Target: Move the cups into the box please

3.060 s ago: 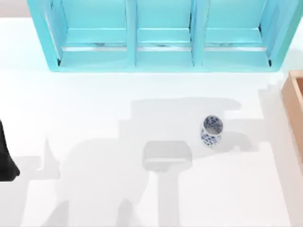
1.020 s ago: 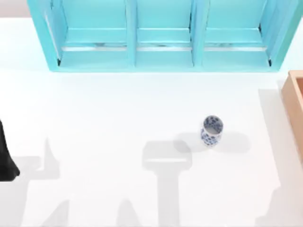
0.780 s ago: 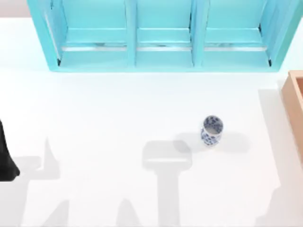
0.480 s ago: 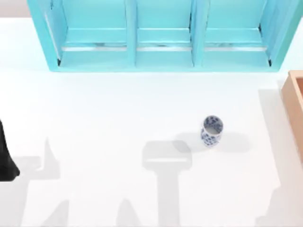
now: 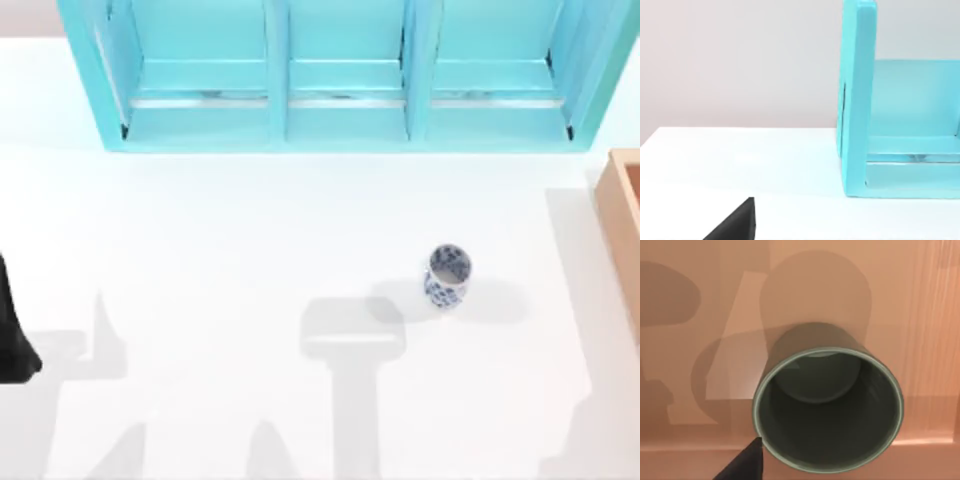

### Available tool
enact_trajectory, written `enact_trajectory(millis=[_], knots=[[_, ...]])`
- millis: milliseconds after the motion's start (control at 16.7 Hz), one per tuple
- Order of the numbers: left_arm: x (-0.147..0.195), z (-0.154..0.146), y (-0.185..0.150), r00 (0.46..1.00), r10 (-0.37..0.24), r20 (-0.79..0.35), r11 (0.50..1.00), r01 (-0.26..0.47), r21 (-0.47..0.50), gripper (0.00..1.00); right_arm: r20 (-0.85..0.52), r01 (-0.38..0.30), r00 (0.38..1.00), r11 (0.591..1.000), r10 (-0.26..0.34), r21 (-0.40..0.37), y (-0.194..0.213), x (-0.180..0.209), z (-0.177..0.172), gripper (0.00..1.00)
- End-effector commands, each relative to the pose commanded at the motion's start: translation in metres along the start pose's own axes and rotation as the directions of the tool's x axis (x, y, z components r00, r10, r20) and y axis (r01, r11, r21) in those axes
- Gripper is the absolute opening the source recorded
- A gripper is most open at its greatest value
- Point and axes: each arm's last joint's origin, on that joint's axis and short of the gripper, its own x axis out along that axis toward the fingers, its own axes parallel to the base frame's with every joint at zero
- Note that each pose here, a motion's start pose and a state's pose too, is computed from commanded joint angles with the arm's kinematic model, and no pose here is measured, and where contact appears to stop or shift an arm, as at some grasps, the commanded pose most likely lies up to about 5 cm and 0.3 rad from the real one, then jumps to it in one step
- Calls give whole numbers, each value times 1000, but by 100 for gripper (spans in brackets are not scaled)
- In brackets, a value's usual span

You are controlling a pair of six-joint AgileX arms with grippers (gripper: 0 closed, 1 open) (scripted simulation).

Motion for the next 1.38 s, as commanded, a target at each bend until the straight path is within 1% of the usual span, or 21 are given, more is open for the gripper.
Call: enact_trajectory(millis=[180, 300, 540, 840, 960, 1200, 1380], knots=[[0, 0, 0, 1000, 0, 0, 1000, 0, 0, 100, 1, 0, 1000, 1000, 0, 1, 0, -1, 0, 100], [0, 0, 0, 1000, 0, 0, 1000, 0, 0, 100, -1, 0, 1000, 1000, 0, 4, -2, -10, 2, 100], [0, 0, 0, 1000, 0, 0, 1000, 0, 0, 100, -9, -5, 1000, 1000, 5, 11, -7, -45, 8, 100], [0, 0, 0, 1000, 0, 0, 1000, 0, 0, 100, 0, 0, 1000, 1000, 0, 1, -5, -94, 8, 100], [0, 0, 0, 1000, 0, 0, 1000, 0, 0, 100, 0, 0, 1000, 1000, 0, 1, -5, -100, 7, 100], [0, 0, 0, 1000, 0, 0, 1000, 0, 0, 100, 0, 0, 1000, 1000, 0, 1, -5, -99, 8, 100], [0, 0, 0, 1000, 0, 0, 1000, 0, 0, 100, 20, -1, 1000, 1000, 0, 2, 5, -101, 23, 100]])
